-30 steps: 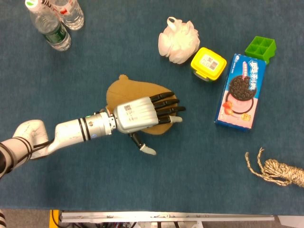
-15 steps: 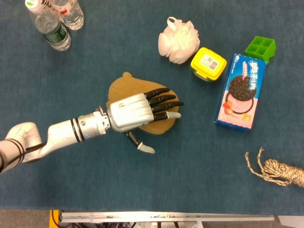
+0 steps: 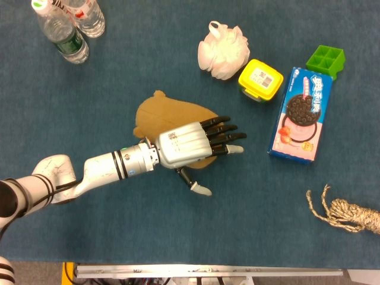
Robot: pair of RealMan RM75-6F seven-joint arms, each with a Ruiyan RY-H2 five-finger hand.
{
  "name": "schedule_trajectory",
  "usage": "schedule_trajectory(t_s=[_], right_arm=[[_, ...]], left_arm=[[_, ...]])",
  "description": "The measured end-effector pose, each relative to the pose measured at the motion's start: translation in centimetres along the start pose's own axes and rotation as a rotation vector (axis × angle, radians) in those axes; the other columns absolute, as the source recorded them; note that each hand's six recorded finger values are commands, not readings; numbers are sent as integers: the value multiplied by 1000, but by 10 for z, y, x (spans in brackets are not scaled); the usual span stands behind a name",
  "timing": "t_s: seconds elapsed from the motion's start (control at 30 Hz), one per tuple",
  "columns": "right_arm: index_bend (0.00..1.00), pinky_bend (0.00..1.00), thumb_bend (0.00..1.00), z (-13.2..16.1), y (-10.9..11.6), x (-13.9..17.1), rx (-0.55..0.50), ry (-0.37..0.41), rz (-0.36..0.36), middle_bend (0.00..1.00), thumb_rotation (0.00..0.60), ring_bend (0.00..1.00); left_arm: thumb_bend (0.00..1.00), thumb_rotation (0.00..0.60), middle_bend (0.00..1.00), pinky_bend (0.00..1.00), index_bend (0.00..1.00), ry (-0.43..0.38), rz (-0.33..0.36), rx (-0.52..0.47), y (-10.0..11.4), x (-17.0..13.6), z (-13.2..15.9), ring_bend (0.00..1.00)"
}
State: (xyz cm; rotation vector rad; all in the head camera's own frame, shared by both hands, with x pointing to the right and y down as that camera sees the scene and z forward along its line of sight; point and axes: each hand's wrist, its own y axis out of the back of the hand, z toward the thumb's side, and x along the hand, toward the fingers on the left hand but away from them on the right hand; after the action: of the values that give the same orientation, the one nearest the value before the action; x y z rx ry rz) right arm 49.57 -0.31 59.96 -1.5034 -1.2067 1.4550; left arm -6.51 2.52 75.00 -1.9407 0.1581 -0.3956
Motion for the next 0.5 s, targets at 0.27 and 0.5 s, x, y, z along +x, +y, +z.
schedule_trajectory(t_s=[0.27,0.5], right_arm=[[158,235,222,1,0,1,0,1,0,235,600,156],[157,235,222,6,0,1,-2,13,-3,235,600,159]], left_arm=[[77,141,38,0,114,10,-20,95,-7,-8,-8,27],[77,138,38,0,114,36,-9,121,0,-25,-19,27]])
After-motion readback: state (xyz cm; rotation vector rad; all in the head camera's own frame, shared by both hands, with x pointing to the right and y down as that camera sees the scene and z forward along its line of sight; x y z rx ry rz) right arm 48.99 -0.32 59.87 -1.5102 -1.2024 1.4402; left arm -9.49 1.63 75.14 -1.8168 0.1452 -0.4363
